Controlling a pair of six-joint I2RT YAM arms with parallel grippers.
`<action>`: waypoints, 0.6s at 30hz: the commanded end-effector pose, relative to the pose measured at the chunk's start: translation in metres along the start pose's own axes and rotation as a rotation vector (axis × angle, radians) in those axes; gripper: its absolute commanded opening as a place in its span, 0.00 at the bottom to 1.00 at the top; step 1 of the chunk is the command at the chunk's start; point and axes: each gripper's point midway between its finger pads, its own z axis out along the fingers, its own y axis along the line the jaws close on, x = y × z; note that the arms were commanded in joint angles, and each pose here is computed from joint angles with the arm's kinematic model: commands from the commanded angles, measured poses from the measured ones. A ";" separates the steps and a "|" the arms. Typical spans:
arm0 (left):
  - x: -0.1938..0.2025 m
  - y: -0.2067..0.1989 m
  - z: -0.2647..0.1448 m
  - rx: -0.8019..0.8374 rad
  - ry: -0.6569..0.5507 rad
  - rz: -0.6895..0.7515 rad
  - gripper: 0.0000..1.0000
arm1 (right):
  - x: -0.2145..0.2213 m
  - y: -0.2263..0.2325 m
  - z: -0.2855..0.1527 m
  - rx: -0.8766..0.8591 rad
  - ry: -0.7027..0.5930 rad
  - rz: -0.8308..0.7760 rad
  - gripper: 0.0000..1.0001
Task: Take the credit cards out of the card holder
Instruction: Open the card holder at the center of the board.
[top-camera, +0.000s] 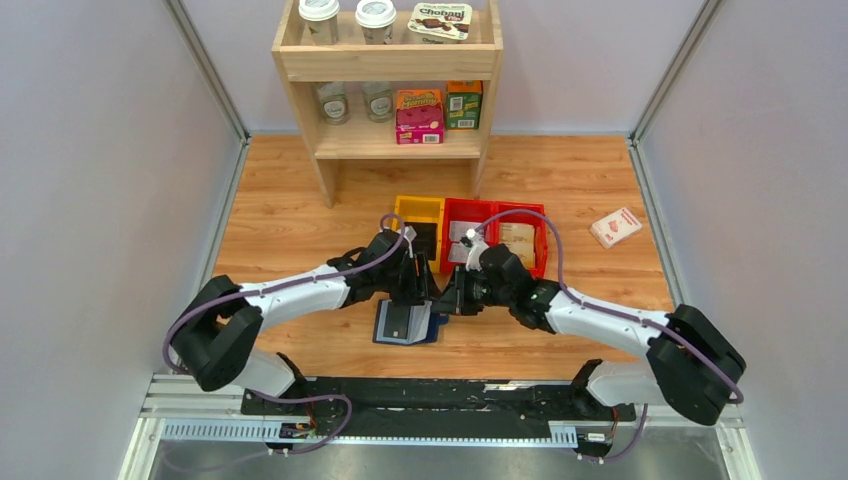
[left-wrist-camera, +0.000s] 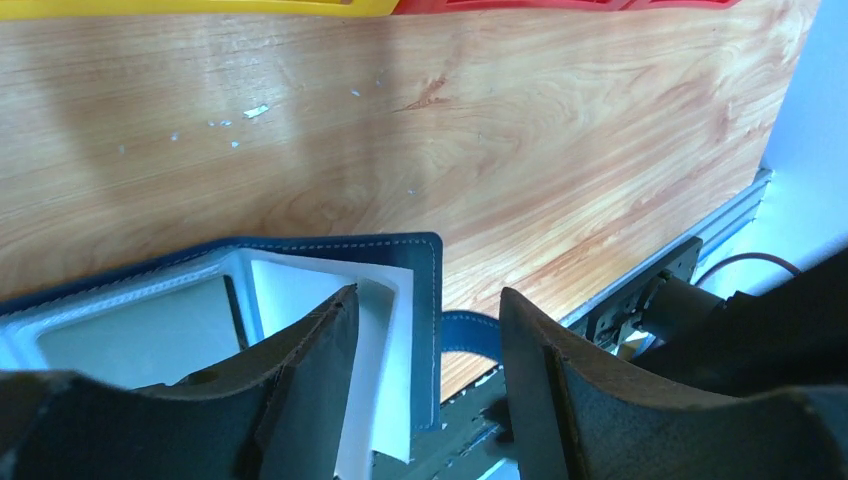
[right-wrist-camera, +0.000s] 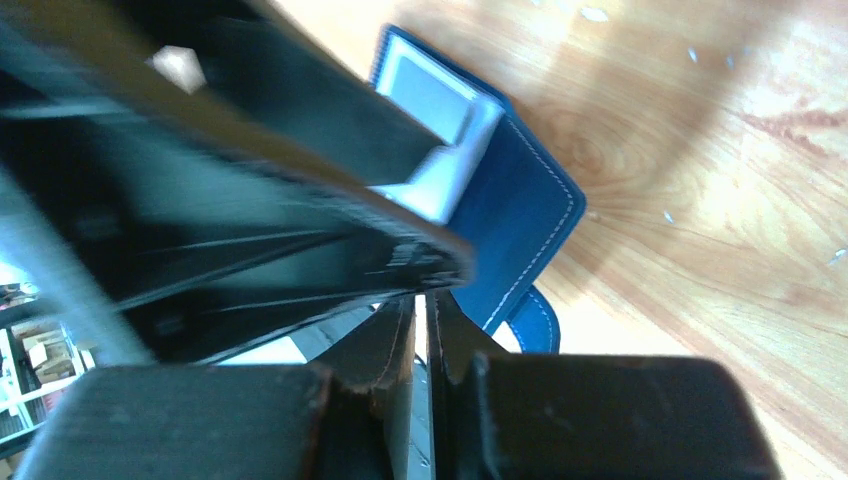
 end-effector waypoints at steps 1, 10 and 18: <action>0.006 -0.022 0.015 0.091 0.052 -0.008 0.62 | -0.016 0.021 -0.014 -0.097 -0.115 -0.028 0.11; 0.015 -0.006 0.051 0.024 0.115 -0.036 0.62 | -0.002 0.006 -0.001 -0.075 -0.060 0.040 0.08; 0.012 0.002 0.041 -0.018 0.078 -0.017 0.62 | 0.006 -0.013 0.013 -0.065 0.005 0.123 0.07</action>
